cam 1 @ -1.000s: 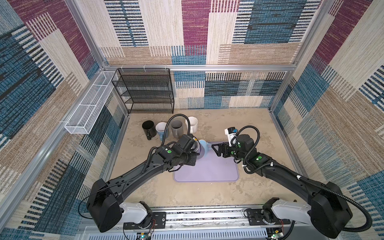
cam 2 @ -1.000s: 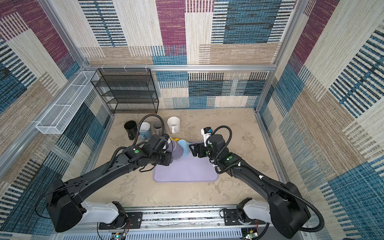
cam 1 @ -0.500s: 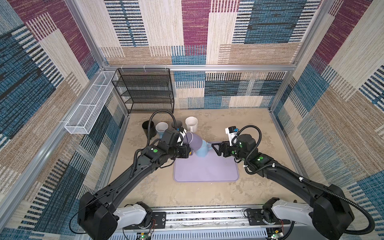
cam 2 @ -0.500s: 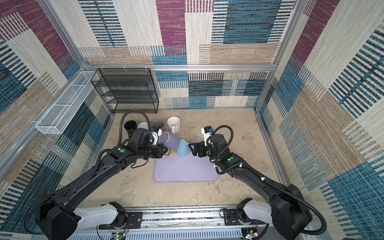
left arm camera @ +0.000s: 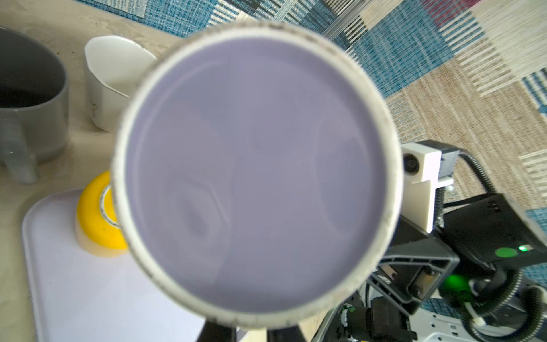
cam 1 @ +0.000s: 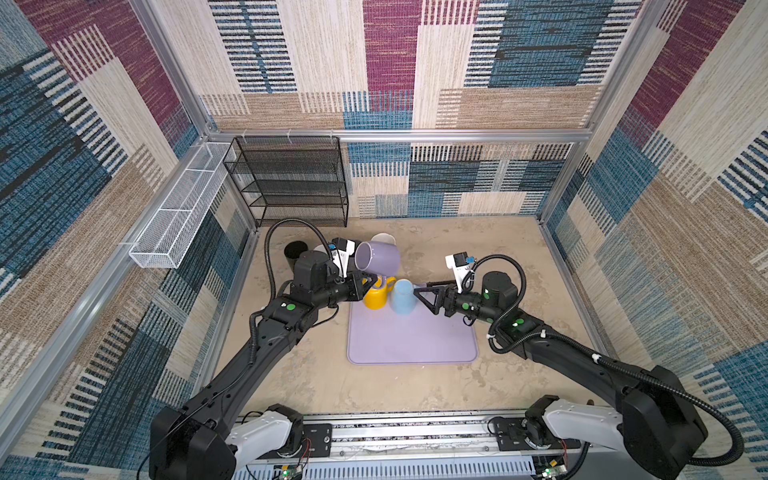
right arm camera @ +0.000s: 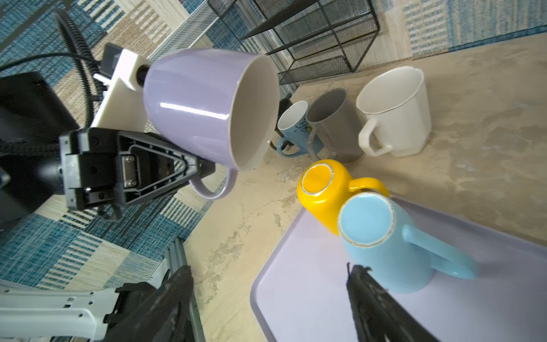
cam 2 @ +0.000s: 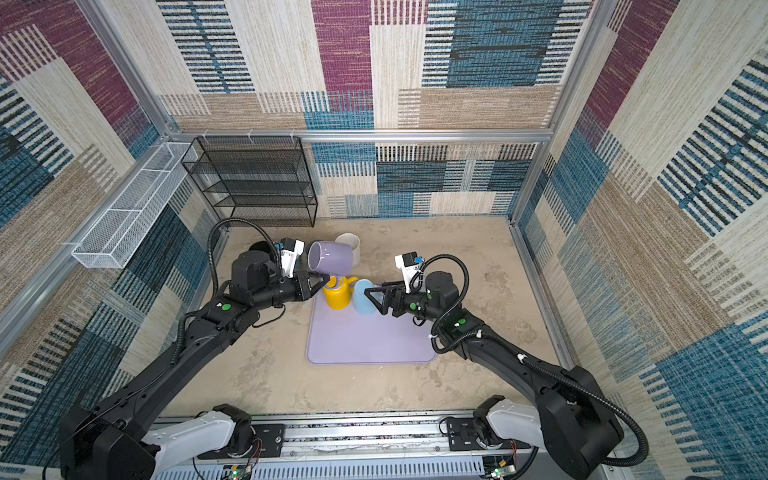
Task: Turn the mug right side up
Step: 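Lift the lavender mug off the tray with the left gripper toward the right gripper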
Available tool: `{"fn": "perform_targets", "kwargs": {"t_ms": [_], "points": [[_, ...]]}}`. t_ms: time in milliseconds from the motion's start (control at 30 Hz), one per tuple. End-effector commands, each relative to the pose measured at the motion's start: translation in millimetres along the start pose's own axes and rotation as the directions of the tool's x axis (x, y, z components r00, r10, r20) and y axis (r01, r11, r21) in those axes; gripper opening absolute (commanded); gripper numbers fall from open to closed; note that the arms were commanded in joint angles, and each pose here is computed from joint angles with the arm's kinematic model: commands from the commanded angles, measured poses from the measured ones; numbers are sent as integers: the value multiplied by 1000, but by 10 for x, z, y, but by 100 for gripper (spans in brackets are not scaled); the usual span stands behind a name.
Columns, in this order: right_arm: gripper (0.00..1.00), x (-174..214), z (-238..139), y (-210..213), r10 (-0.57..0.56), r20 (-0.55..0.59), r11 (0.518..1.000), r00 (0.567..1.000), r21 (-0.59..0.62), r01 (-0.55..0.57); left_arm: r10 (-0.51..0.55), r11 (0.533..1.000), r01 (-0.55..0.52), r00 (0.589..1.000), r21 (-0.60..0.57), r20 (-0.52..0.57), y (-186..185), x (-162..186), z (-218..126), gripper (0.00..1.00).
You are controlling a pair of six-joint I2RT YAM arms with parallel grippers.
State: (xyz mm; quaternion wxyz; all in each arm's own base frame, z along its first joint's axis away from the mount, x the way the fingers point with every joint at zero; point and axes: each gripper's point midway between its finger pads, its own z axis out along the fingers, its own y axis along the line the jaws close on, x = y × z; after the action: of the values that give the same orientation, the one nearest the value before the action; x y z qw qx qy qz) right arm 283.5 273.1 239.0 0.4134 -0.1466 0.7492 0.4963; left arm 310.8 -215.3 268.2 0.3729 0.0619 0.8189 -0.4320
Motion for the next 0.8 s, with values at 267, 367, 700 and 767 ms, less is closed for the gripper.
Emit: {"fn": "perform_targets", "kwargs": {"t_ms": [267, 367, 700, 767], "points": [[82, -221, -14, 534, -4, 72, 958, 997, -285, 24, 62, 928, -111, 987, 356, 145, -682, -253, -173, 0], [78, -253, -10, 596, -4, 83, 949, 997, -315, 30, 61, 914, -120, 985, 389, 160, -729, -251, -200, 0], [62, -350, 54, 755, -11, 103, 928, 995, -370, 49, 46, 864, -119, 986, 490, 159, -851, -252, -187, 0], [61, -382, 68, 757, -7, 111, 928, 994, -369, 48, 50, 860, -123, 986, 496, 158, -862, -241, -191, 0]]}}
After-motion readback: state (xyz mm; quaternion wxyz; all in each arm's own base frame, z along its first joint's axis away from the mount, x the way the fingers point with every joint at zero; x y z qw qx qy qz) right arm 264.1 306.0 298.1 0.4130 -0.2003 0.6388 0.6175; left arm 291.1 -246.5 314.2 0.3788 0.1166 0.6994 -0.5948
